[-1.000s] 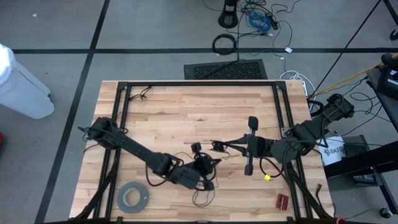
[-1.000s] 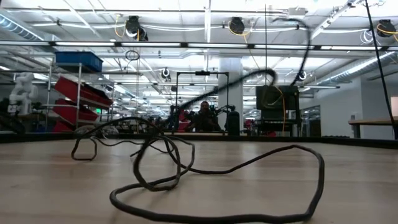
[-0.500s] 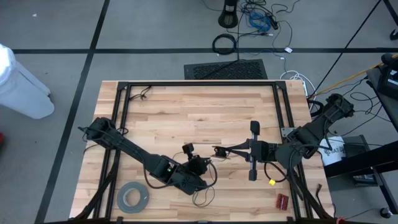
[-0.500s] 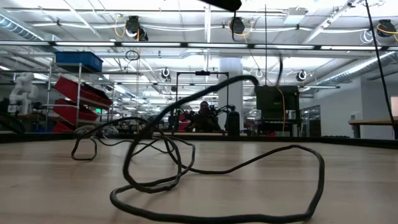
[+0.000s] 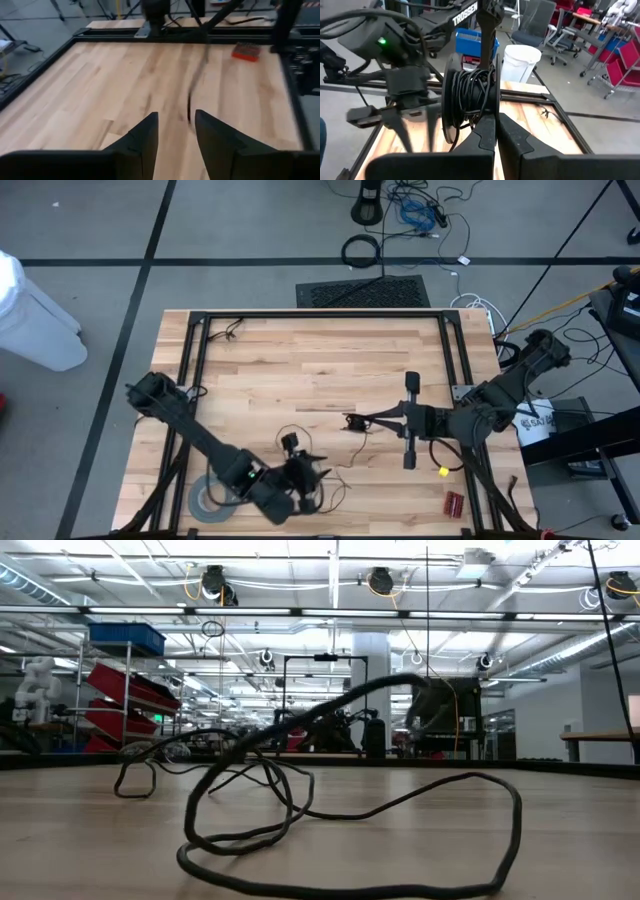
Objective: Coil cords
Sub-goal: Coil the black wire onto the spool
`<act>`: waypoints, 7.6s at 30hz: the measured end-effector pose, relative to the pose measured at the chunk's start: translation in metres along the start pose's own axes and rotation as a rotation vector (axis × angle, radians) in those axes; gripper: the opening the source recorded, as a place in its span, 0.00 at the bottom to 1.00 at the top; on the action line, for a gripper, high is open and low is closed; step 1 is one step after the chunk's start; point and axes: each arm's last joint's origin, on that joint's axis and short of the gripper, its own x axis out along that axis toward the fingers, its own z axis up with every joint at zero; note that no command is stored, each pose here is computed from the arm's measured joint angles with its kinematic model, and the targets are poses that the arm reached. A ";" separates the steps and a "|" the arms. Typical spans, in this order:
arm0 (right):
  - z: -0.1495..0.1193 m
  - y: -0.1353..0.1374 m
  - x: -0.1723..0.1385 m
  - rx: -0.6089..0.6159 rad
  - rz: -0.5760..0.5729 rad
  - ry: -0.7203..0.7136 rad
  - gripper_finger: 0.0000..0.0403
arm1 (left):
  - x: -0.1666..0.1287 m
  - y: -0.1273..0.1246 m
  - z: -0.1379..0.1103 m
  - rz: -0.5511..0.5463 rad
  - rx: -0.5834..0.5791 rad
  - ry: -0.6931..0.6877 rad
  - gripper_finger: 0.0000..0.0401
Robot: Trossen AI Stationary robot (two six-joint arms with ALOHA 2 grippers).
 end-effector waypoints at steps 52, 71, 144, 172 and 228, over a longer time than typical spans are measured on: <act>0.007 -0.044 -0.065 0.041 0.114 -0.019 0.00 | 0.094 0.001 -0.004 -0.269 -0.164 -0.074 0.34; 0.007 -0.043 -0.070 0.125 0.231 -0.006 0.00 | 0.138 -0.042 -0.054 -0.251 -0.386 -0.466 0.34; -0.011 -0.011 -0.039 0.068 0.229 0.147 0.00 | -0.015 0.073 -0.023 0.129 -0.082 -0.066 0.00; -0.071 0.037 0.070 0.021 -0.068 0.400 0.00 | -0.084 0.118 0.032 0.038 -0.195 -0.265 0.00; -0.057 -0.043 0.125 -0.059 -0.340 0.301 0.00 | -0.078 0.106 0.078 0.025 -0.230 -0.640 0.00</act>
